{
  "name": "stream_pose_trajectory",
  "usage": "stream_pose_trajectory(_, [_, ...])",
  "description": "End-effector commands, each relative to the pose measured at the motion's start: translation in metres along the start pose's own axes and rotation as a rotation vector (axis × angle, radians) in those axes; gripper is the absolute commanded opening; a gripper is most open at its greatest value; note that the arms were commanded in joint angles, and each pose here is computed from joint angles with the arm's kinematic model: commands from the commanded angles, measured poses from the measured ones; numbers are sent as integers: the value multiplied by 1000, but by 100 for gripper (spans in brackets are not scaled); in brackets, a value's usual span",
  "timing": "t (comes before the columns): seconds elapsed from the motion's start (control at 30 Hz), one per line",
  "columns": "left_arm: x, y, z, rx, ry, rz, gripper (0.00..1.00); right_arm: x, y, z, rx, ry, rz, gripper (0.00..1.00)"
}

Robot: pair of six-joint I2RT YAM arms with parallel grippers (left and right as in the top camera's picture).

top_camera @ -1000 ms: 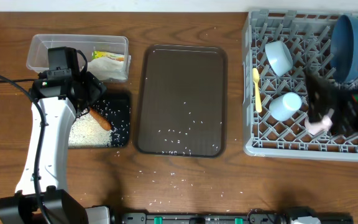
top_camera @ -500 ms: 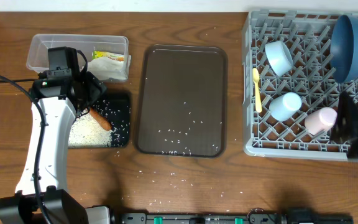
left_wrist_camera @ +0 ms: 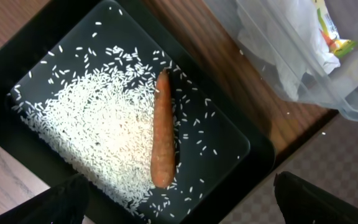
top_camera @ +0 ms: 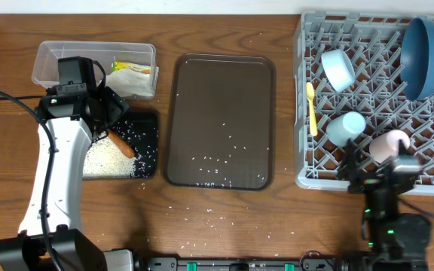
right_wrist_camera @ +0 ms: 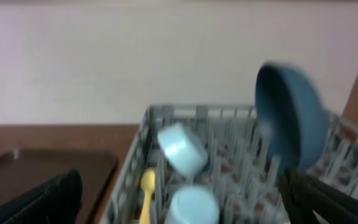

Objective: Sort waste into correct bins and load items into the dishwasher rack

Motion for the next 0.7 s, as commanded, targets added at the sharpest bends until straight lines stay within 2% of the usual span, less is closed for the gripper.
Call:
stream_pose_trajectory(0.0, [1,1,-5,-2,-19,-9,96,1,16,29,4,-2,-52,99])
stream_pose_trajectory(0.23, [1,1,-5,-2,-19,-9,96,0,30,63,4,45,-96,99])
stream_pose_trajectory(0.67, [1,1,-5,-2,-19,-9,96,0,32,65,4,57,-105,99])
Point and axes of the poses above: each gripper's point midway between its finger pads, its own x axis back along the fingers, its own y axis along the line the jaws close on, z = x × y, the point moved 3 cm from there along x, back along the fingers, and after that the axes turned 15 degrees about x, right-handed, at the moved point
